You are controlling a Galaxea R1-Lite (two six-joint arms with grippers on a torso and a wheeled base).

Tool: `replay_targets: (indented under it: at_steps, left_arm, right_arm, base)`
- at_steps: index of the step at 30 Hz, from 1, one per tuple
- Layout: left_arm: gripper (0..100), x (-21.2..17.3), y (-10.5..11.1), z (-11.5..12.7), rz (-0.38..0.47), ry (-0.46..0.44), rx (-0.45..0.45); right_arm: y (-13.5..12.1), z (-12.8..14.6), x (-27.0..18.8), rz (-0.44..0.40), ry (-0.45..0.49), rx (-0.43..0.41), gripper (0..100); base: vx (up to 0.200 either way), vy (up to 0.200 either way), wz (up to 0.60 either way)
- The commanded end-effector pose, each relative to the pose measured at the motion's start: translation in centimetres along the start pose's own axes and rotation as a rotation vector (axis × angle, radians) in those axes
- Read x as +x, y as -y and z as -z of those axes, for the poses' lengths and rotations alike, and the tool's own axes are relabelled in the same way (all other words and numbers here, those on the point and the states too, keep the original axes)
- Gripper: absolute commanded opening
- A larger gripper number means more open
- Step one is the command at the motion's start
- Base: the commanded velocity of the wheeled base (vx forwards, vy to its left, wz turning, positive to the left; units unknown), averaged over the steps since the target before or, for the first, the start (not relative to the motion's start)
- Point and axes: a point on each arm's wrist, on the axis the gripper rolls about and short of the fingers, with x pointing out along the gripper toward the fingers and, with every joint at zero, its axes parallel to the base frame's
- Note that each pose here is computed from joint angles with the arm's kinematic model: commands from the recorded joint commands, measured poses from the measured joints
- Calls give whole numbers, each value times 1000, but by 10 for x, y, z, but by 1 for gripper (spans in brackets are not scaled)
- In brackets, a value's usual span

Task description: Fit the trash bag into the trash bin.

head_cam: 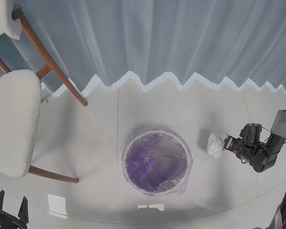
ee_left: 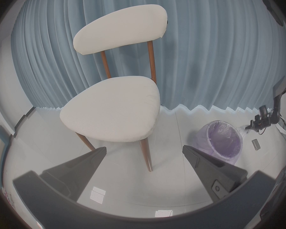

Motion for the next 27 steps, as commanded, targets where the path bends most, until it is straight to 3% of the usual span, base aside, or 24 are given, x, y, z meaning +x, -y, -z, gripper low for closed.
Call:
replay_targets:
  at_steps: [1,4,7,12,14,21,23,27]
  left_arm:
    - [100,1,0,4,-1,-19,0]
    - [100,1,0,4,-1,-19,-2]
    - [100,1,0,4,-1,-19,-2]
    - [100,1,0,4,-1,-19,-2]
    - [100,1,0,4,-1,-19,0]
    - [100,1,0,4,-1,-19,0]
    - [100,1,0,4,-1,-19,0]
    - [100,1,0,4,-1,-19,0]
  right_arm:
    - [-61,-13,-181,-390,178,-82,0]
    - [-77,-11,-204,-504,214,-140,0]
    - [-79,-13,-206,-523,254,-217,0]
    - [-84,-13,-207,-609,249,-253,0]
    - [-95,-6,-204,-685,197,-274,0]
    - [-114,3,-173,-687,128,-290,0]
    - [-132,35,-142,-704,20,-328,0]
    - [-146,61,-115,-738,3,-340,0]
  base:
    - [0,0,0]
    - [0,0,0]
    - [0,0,0]
    - [0,0,0]
    - [0,0,0]
    - [0,0,0]
    - [0,0,0]
    - [0,0,0]
